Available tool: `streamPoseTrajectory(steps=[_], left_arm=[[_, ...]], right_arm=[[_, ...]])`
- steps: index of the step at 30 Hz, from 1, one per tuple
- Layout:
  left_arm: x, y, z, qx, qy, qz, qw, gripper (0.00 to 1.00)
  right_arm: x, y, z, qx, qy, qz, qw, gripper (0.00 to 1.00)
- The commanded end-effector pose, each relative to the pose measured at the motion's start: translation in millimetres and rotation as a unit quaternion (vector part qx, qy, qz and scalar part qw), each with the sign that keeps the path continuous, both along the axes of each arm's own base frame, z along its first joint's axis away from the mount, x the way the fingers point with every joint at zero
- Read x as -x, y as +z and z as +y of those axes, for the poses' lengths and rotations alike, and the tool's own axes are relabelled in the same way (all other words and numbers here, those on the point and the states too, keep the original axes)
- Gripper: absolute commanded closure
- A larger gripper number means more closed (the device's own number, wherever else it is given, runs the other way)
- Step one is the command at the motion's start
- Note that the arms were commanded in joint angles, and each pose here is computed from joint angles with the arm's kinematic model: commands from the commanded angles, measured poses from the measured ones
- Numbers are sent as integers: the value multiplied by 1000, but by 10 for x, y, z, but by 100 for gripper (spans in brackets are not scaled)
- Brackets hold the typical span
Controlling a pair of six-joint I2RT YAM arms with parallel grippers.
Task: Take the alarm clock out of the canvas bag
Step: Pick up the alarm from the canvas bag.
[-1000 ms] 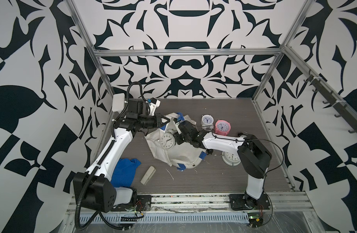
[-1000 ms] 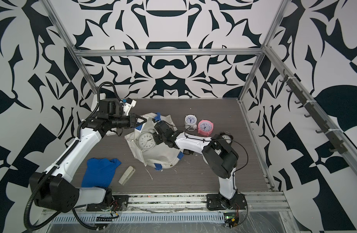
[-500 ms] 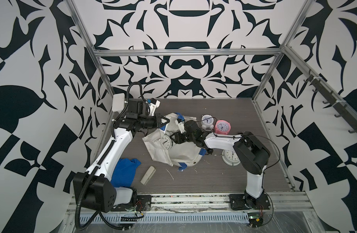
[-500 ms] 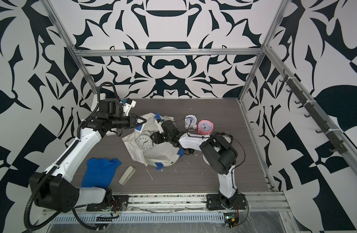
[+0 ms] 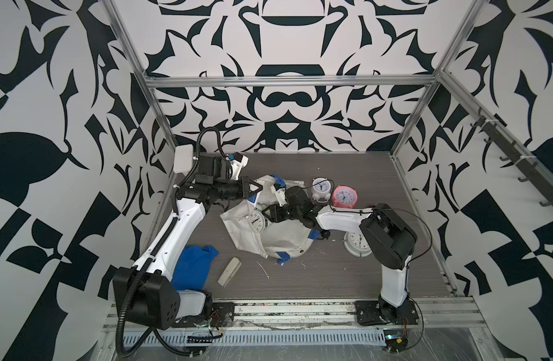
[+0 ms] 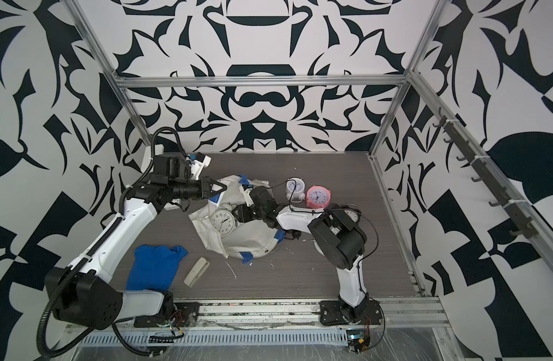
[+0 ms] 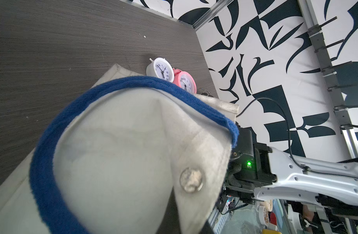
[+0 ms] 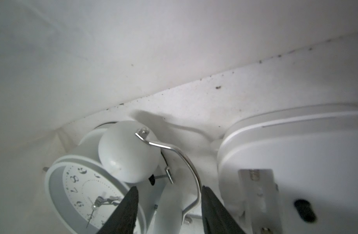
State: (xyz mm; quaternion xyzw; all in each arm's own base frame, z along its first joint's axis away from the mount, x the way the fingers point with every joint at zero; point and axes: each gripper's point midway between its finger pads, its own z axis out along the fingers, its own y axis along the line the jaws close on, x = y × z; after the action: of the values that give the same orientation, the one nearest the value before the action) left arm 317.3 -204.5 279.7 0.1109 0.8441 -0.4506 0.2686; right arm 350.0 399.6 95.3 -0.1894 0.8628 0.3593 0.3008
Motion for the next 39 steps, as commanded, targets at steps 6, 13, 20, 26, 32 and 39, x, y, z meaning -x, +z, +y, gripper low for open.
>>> streamPoseTrajectory(steps=[6,13,20,26,32,39], left_arm=[[161,476,-113,35,-48,-73,996,100],[181,497,-137,37,-54,-76,995,100],[205,514,-163,39,-62,-78,994,100],[221,512,-169,40,-65,-78,994,100],[229,514,-179,40,-68,-78,994,100],[217,500,-168,36,-63,-78,994,100]], right_arm=[[-207,257,-77,38,-17,-76,996,49],[-309,248,-126,82,-33,-111,990,57],[-372,170,-16,102,-33,-126,986,58],[-406,108,79,126,-29,-137,982,58],[-427,61,111,137,-23,-136,981,67],[-358,232,66,143,-19,-154,977,87]])
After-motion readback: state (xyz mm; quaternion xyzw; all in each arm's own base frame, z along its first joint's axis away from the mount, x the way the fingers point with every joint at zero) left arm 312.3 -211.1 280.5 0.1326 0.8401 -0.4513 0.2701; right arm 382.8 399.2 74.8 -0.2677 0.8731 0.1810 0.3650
